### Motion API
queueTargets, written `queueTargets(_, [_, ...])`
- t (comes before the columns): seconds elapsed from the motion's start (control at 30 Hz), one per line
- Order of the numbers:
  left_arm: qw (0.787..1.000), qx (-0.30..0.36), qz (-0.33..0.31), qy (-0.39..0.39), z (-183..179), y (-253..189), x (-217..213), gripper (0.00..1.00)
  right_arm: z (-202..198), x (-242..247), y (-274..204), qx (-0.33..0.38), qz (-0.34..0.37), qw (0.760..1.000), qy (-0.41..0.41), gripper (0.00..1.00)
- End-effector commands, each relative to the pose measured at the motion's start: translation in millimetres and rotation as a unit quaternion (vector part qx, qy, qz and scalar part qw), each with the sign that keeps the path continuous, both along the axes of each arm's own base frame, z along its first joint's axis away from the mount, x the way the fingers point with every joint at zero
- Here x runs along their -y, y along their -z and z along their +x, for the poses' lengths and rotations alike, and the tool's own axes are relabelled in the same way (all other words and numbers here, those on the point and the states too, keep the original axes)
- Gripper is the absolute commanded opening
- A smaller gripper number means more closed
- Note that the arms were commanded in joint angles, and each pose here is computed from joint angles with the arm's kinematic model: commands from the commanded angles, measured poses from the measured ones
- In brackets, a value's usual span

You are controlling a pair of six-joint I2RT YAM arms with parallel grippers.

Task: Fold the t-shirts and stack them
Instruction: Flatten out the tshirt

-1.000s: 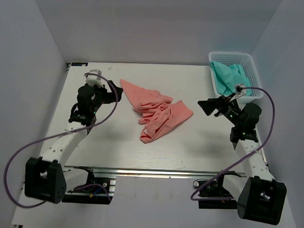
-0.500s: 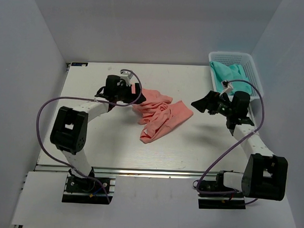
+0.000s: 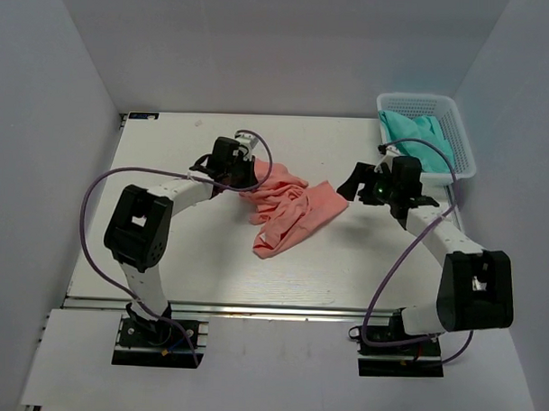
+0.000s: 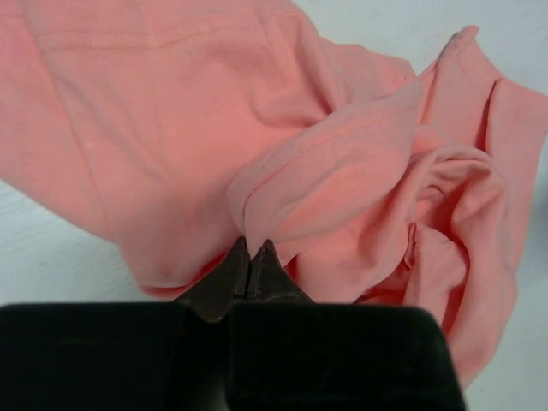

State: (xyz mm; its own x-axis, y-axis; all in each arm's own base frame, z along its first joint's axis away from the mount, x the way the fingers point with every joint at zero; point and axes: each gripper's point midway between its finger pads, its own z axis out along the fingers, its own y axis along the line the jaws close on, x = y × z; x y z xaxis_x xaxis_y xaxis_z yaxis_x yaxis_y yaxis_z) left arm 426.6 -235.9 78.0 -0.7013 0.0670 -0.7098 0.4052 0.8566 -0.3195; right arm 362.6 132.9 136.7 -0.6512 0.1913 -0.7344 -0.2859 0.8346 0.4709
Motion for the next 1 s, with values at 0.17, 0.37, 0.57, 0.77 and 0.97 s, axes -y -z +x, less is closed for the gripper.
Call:
queueTargets(0.17, [0.991, 0.119, -0.041, -0.038, -15.5, -87.2, -17.4, 0.00, 63.8, -5.4, 14.2, -0.033, -0.106, 0.991, 0.068, 0.79])
queueTargets(0.37, [0.991, 0.124, -0.036, -0.040, -29.2, -92.4, -25.6, 0.00, 113.4, -27.1, 45.8, -0.072, -0.161, 0.978, 0.111, 0.76])
queueTargets(0.57, [0.993, 0.111, -0.022, -0.041, -33.9, -82.1, -29.8, 0.00, 134.2, -81.4, 66.0, -0.083, -0.161, 0.981, 0.063, 0.76])
queueTargets(0.77, [0.994, 0.097, -0.019, -0.036, -38.3, -70.3, -29.7, 0.00, 131.0, -118.3, 85.3, -0.088, -0.169, 0.981, 0.022, 0.76])
queueTargets(0.97, [0.996, 0.083, -0.024, -0.028, -42.2, -65.0, -26.4, 0.00, 111.1, -110.6, 117.2, -0.123, -0.215, 0.968, 0.036, 0.72])
